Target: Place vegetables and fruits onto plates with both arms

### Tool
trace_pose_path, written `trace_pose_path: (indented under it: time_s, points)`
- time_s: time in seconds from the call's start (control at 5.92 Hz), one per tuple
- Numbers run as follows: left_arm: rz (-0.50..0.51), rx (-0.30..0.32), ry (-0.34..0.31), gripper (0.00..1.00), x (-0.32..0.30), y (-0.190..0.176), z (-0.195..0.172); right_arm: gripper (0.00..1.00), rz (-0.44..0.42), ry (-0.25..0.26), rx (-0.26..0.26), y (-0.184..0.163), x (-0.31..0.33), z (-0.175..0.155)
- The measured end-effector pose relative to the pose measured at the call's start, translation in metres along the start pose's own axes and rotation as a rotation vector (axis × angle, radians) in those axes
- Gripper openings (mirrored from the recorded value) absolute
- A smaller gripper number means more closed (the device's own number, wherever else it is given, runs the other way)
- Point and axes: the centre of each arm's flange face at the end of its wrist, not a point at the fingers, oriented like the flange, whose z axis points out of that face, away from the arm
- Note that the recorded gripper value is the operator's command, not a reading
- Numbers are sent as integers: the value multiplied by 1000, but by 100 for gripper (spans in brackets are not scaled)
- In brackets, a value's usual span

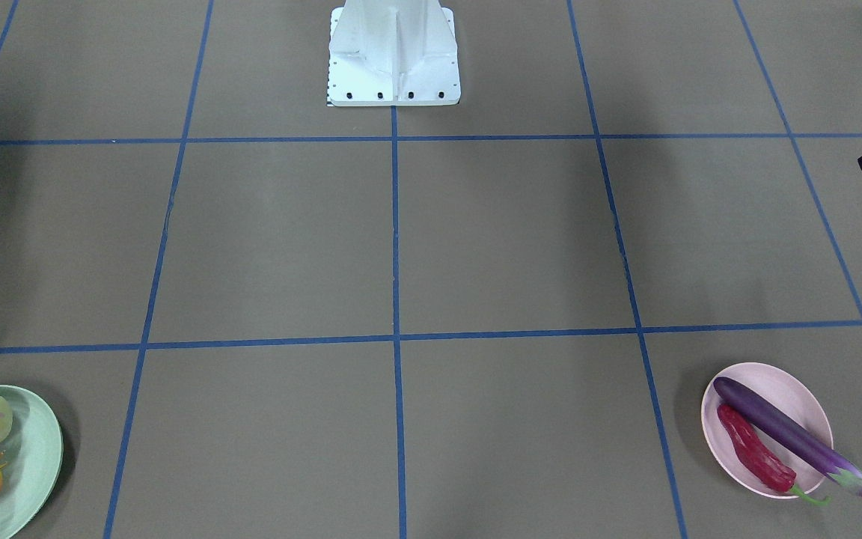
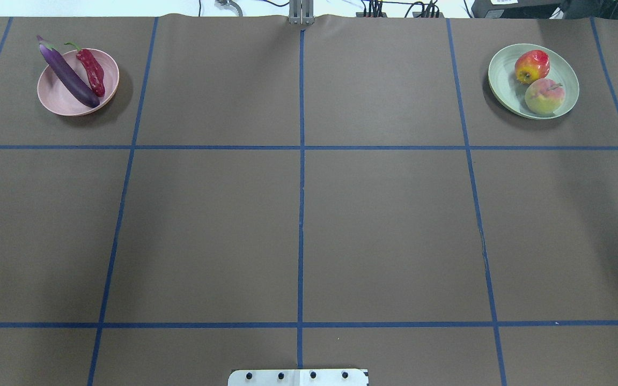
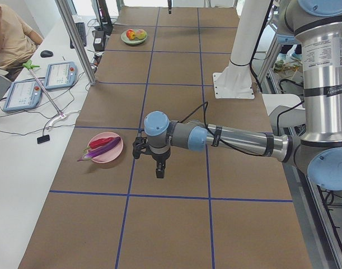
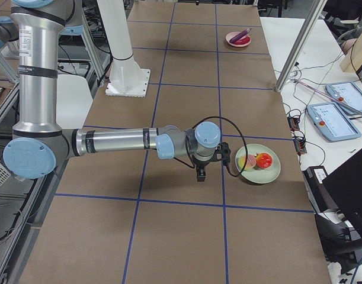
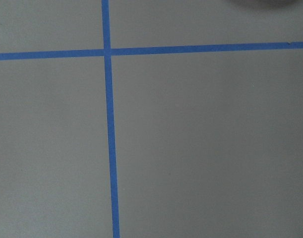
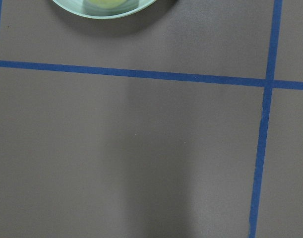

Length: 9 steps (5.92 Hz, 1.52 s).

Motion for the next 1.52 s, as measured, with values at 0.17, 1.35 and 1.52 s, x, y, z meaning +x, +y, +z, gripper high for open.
trace_pose_path:
  time_s: [0.17,1.35,1.52]
  points:
    - [4,4,1,100,-2,3,1,100,8,1,4,-3,-1,-6]
    - [19,27,1,100,10,-9,-7,100,-15,9,17,-19,-14,-11]
    - [25,33,2,100,13,-14,-9,100,-17,8,18,-21,-15,-11]
